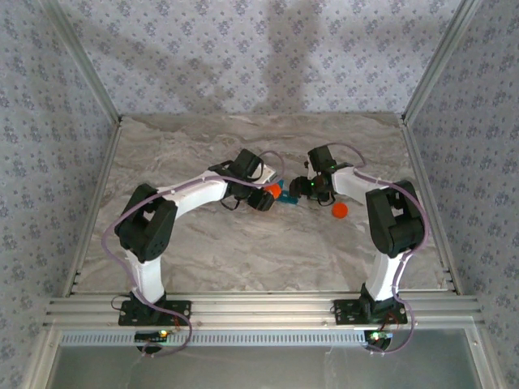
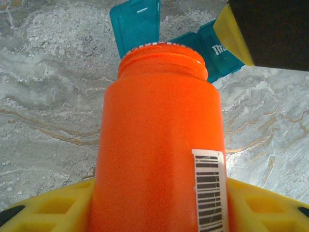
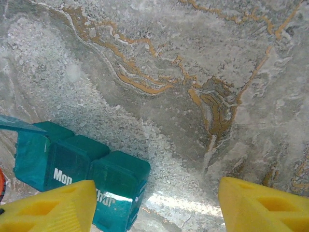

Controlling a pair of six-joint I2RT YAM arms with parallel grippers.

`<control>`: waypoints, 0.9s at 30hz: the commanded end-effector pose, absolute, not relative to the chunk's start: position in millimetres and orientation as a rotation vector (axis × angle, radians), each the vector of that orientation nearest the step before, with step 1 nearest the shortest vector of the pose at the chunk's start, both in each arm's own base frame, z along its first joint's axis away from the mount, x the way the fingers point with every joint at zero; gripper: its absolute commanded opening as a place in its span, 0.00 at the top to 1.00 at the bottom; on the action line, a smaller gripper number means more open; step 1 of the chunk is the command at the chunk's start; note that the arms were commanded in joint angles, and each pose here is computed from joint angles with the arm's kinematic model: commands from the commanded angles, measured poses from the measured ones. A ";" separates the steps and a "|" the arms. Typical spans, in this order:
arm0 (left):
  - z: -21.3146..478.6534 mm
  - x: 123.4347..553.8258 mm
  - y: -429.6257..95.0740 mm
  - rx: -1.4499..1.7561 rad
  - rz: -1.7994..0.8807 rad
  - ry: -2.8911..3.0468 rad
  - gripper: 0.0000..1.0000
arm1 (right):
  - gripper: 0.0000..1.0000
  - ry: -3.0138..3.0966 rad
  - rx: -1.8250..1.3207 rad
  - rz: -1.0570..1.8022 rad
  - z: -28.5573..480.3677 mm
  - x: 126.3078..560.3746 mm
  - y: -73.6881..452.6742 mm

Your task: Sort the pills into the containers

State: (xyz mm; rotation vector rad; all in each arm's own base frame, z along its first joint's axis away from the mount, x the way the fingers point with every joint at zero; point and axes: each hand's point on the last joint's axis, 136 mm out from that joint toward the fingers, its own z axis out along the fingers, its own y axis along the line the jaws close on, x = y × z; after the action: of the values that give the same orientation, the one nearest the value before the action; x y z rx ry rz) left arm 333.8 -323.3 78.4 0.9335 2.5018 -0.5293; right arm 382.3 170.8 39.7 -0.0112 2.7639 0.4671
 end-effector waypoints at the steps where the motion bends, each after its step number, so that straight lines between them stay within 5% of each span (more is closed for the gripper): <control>1: 82.7 336.0 -326.9 0.961 -0.512 2.492 1.00 | 0.32 2.781 -0.014 0.432 37.8 385.7 167.4; 27: 78.6 341.5 -327.2 1.012 -0.398 2.554 1.00 | 0.35 2.825 0.000 0.429 27.5 381.6 167.2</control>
State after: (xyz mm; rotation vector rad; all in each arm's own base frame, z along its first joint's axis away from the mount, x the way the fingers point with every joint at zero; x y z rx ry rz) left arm 338.1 -325.4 73.2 0.9881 2.5590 -0.4294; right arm 384.4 171.9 35.6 -0.0092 2.7825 0.4634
